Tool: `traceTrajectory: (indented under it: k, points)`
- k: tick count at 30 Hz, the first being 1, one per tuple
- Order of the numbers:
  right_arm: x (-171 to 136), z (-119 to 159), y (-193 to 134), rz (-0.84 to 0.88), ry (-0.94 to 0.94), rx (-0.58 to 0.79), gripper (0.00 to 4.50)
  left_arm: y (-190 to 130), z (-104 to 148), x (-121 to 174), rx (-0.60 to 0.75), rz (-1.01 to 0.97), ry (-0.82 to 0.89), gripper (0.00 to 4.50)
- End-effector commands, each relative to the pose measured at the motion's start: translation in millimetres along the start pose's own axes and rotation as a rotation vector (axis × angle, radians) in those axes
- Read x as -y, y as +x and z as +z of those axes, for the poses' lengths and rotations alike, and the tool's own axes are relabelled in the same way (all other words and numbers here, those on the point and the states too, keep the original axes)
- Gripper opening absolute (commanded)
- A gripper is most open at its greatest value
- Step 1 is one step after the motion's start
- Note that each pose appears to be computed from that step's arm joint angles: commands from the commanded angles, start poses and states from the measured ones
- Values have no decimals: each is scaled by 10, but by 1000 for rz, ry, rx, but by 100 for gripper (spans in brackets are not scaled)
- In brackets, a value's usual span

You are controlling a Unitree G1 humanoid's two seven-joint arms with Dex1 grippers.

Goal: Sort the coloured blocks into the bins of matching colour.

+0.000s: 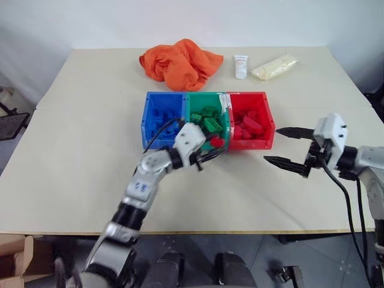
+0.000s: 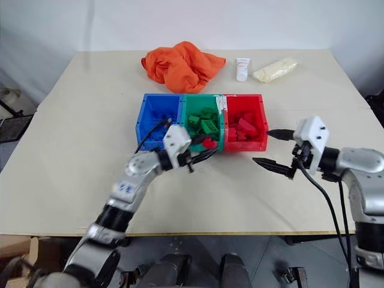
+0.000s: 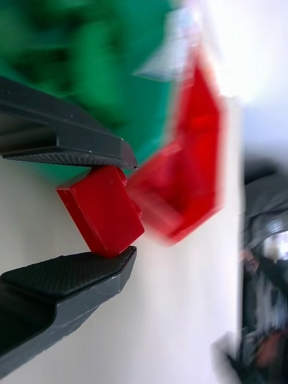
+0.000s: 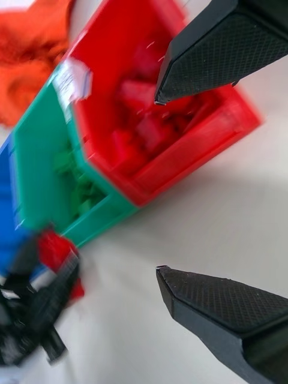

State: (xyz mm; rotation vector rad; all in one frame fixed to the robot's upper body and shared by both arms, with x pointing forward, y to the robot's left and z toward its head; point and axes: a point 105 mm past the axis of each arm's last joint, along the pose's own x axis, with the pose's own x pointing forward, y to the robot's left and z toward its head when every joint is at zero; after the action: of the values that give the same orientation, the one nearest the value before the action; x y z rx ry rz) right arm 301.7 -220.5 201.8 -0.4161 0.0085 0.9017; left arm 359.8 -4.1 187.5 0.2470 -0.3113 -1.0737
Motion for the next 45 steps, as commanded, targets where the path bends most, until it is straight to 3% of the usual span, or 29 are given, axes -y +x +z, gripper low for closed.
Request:
traceTrajectory:
  k: [1,7,16,20,27,34,37,45]
  points:
    - [20,138,-167,-84,-38,32,450,243,148,-129,64,29,33,166]
    - [-125,97,-236,-139,-17,31,450,702,319,-223,99,26,33,166]
    - [-198,78,-258,-174,-4,26,450,860,446,-323,112,78,47,446]
    - [-158,89,-205,-158,-10,29,450,778,397,-365,107,67,53,446]
    - [-84,133,-44,-67,-26,41,450,82,102,-362,44,-91,31,446]
    - [-30,151,126,32,-36,50,450,-1098,-156,-189,-226,-176,-22,446]
    - [-3,159,199,63,-39,56,450,-1435,-159,-170,-300,-145,-52,446]
    - [36,191,355,124,-52,70,450,-1888,-81,-143,-394,-82,-105,446]
